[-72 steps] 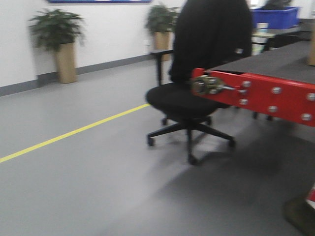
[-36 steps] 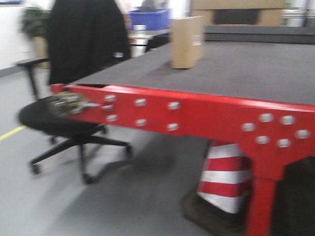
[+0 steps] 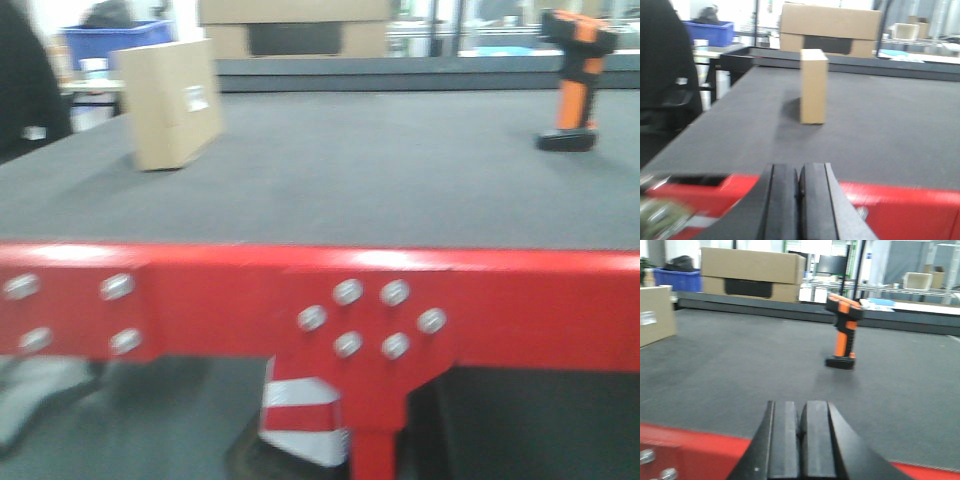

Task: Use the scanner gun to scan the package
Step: 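Drive the base forward and turn toward the red-framed table, then reach the left gripper to the tan cardboard box and grasp it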

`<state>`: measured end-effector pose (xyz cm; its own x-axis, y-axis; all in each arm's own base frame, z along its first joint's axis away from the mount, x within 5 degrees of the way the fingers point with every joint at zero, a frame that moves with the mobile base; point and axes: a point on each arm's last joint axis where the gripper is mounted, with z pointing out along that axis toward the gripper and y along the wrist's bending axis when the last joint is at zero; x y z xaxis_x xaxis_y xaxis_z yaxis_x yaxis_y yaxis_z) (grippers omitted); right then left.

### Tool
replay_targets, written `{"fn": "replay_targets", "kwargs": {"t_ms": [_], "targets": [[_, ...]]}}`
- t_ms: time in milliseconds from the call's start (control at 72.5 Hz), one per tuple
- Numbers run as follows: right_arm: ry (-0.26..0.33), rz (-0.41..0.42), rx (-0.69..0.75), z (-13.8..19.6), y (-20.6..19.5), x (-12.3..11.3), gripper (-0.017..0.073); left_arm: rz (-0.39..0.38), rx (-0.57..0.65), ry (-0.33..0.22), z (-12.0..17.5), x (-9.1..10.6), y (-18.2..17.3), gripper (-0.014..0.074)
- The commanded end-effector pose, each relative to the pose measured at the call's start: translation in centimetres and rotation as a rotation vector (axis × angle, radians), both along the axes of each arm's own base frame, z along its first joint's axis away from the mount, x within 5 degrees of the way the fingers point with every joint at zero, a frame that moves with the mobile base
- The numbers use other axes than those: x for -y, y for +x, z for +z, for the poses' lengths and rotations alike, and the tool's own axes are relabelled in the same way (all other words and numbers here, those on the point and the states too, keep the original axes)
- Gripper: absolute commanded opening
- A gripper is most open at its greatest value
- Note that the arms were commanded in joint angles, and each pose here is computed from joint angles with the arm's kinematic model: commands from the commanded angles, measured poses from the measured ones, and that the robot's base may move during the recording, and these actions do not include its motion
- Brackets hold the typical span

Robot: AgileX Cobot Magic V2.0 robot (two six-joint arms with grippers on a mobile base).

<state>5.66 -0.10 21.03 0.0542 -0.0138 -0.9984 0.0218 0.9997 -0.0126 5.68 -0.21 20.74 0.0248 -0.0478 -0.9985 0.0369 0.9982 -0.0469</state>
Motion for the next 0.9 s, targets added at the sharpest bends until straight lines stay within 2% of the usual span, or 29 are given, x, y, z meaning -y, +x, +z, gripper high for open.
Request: {"fn": "replay_targets", "kwargs": {"t_ms": [0,883], "targets": [[-0.006,-0.007,0.026,0.22,-0.04,0.05,-0.0168,-0.001,0.025,-0.005,0.25,0.0,-0.05,-0.0111],[-0.006,-0.005,0.026,0.22,-0.04,0.04,-0.0168,0.001,0.025,-0.005,0.25,-0.01,-0.05,-0.0111]]}}
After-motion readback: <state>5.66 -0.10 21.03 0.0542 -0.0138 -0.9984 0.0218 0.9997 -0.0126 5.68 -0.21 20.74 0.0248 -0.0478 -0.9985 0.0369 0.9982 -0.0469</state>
